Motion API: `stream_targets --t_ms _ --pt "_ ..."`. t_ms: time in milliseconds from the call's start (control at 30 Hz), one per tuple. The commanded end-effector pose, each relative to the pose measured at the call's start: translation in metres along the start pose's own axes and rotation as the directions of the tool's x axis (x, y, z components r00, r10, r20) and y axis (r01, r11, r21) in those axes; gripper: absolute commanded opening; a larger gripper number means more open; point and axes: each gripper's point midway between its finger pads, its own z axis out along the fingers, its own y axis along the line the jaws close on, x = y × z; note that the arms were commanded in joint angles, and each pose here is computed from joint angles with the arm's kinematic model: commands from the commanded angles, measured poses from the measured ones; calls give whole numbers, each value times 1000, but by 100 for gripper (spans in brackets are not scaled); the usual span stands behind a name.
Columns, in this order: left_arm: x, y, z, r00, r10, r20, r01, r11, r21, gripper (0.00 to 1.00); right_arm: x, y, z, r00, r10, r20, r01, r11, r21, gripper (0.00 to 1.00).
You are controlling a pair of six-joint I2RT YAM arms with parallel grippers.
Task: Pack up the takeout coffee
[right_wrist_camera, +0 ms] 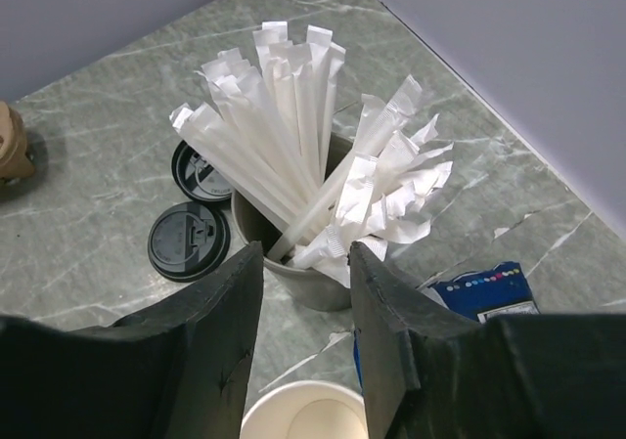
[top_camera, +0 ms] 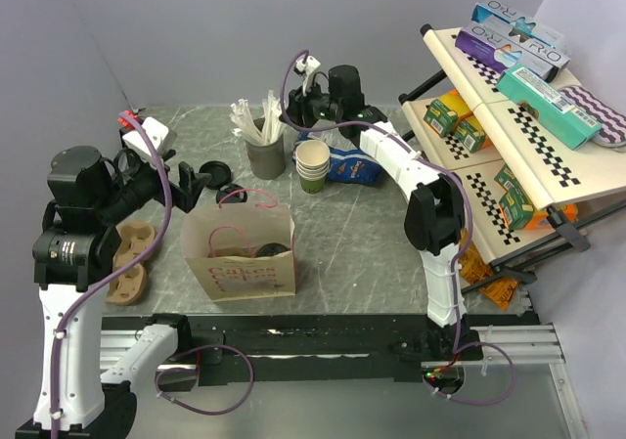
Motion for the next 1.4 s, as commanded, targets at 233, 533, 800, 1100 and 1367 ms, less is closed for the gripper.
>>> stream_targets --t_ms 233,533,800,1100,1367 --pt "2 6 -1 1000 -4 -21 4 1000 -24 90 -34 -3 13 994 -38 103 40 999 -25 40" --pt "4 9 0 1000 1 -30 -2 999 -35 90 -27 0 13 996 -34 86 37 999 -38 40" --pt "9 9 0 999 -7 -33 5 999 -39 91 -21 5 14 997 -35 68 39 998 -58 38" --pt "10 9 0 999 -10 -35 9 999 -37 91 -16 8 14 998 -35 53 38 997 -60 35" --pt "11 8 -1 999 -12 -34 11 999 -35 91 -9 7 15 999 -36 34 37 998 -55 30"
